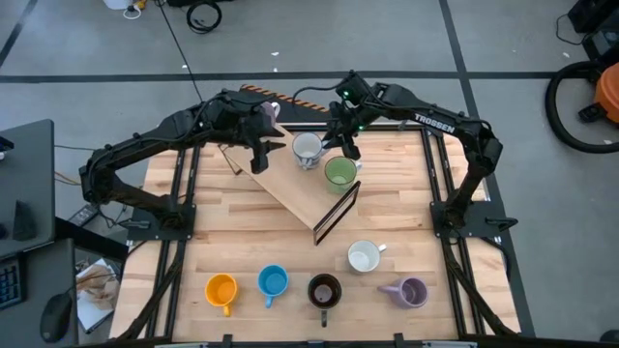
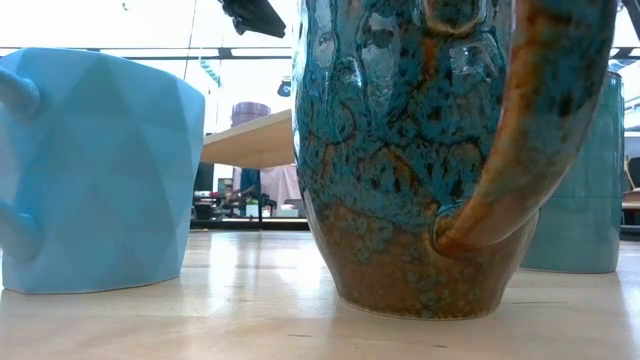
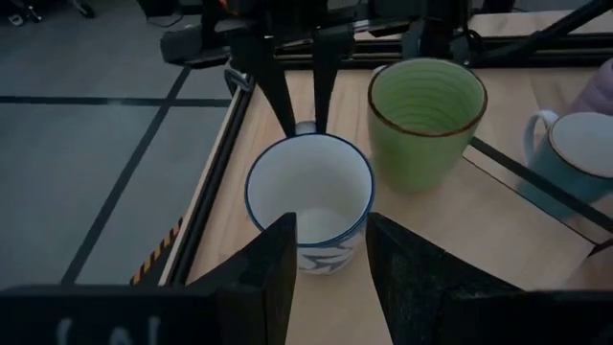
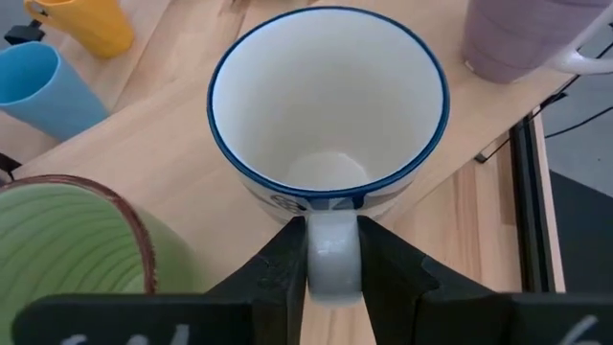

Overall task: Place coffee mugs
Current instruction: Put the white mug on the shelf

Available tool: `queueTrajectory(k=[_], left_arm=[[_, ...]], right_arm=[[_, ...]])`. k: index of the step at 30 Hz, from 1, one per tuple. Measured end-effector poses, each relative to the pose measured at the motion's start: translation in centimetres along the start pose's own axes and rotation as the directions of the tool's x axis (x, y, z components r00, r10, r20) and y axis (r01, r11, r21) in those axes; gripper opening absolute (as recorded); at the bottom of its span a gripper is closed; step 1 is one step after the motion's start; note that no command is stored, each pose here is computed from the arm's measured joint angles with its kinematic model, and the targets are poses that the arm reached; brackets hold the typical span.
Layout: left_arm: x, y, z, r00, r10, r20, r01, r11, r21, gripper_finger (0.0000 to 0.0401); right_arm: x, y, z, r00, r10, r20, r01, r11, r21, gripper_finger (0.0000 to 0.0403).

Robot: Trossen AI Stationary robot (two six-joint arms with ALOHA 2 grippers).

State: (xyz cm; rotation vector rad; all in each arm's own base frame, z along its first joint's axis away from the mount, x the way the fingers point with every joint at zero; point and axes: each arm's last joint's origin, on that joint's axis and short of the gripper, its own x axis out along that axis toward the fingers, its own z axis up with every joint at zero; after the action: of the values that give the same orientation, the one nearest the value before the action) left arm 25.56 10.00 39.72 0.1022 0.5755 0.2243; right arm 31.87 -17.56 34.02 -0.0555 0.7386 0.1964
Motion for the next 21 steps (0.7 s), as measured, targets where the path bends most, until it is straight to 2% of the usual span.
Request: queueTrajectory(k=[7, 11, 15, 21], left_arm=[[0.2, -0.2, 0.0, 1.000, 0.001, -0.005, -0.001, 0.998, -0.065, 0.0135], [1.1, -0.7, 0.0, 0.999, -0.031, -0.016, 0.030, 0.998, -0.057, 0.0135], [2.4, -1.3, 0.1, 0.995, -0.095, -0.021, 0.094, 0.994, -0.055, 0.0135], [4.0, -2.0, 0.1, 0.992, -0.121, -0.030, 0.120, 0.992, -0.049, 0.0135]], right_arm=[[0.0, -0.1, 0.1, 1.000, -0.011, 0.006, 0.011, 1.000, 0.001, 0.0133], [-0.3, -0.1, 0.5, 0.999, -0.028, 0.021, 0.028, 1.000, 0.009, 0.0149], [-1.0, -0.1, 1.1, 0.999, -0.040, 0.022, 0.040, 0.999, 0.007, 0.0155], [-2.1, 0.0, 1.3, 0.998, -0.057, -0.019, 0.057, 0.998, 0.028, 0.0155]])
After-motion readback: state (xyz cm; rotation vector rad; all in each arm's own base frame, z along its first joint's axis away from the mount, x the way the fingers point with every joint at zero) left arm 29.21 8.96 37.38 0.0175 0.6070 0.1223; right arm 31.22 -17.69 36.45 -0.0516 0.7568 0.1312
